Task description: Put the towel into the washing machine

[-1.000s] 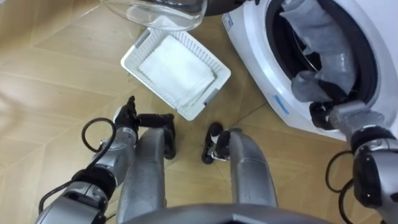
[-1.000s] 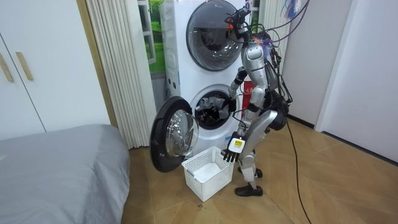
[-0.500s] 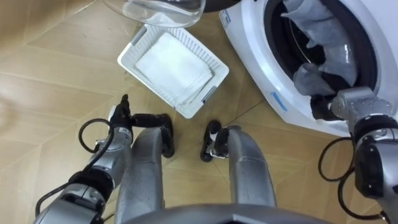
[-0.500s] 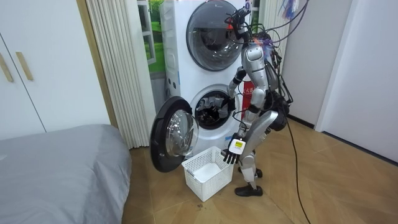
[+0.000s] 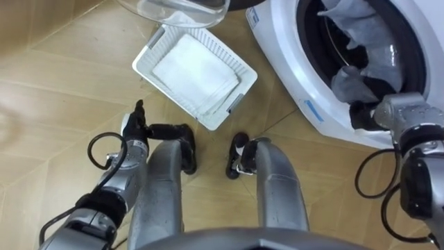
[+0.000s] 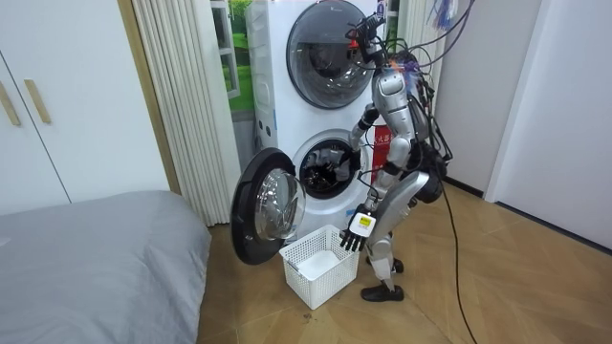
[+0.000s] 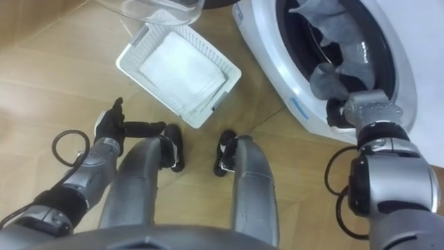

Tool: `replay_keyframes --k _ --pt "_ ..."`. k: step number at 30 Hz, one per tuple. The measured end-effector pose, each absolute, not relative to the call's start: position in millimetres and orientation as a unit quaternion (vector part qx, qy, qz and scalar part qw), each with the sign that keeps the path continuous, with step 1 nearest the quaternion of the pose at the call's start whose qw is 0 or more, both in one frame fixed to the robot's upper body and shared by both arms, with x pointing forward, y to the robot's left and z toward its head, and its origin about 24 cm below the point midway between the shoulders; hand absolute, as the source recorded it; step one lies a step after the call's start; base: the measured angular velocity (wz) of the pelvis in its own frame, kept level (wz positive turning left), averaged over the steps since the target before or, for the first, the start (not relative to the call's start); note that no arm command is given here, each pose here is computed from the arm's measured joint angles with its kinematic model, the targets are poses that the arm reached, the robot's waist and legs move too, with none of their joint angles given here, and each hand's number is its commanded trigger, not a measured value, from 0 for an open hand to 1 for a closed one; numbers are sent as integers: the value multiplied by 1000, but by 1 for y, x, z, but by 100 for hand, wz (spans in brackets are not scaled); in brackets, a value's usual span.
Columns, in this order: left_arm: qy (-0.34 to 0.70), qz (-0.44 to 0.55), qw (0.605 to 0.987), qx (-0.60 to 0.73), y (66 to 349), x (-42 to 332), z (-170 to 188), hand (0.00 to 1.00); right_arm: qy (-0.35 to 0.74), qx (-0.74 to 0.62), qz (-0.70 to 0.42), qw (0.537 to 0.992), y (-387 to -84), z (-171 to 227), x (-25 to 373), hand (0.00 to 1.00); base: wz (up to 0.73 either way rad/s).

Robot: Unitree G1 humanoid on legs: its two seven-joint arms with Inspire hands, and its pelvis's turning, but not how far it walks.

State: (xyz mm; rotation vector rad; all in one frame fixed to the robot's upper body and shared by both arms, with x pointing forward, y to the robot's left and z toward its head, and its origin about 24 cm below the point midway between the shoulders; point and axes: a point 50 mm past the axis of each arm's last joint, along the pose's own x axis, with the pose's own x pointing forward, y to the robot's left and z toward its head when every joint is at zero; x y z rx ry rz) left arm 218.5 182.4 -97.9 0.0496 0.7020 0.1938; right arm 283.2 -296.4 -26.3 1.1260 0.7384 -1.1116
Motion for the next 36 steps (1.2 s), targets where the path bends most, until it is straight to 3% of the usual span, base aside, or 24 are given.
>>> replay_keyframes --k 7,16,17,36 --pt "333 96 938 23 182 220 -96 0 321 516 -520 600 -301 -13 289 100 -3" --pt "323 83 942 37 176 220 -95 0 284 590 -577 488 -311 -1 289 100 6" --pt "322 83 942 38 175 221 -95 0 281 594 -581 481 -311 -1 289 0 6" --pt "331 16 943 19 156 219 -98 0 240 604 -612 451 -318 -7 278 0 0"
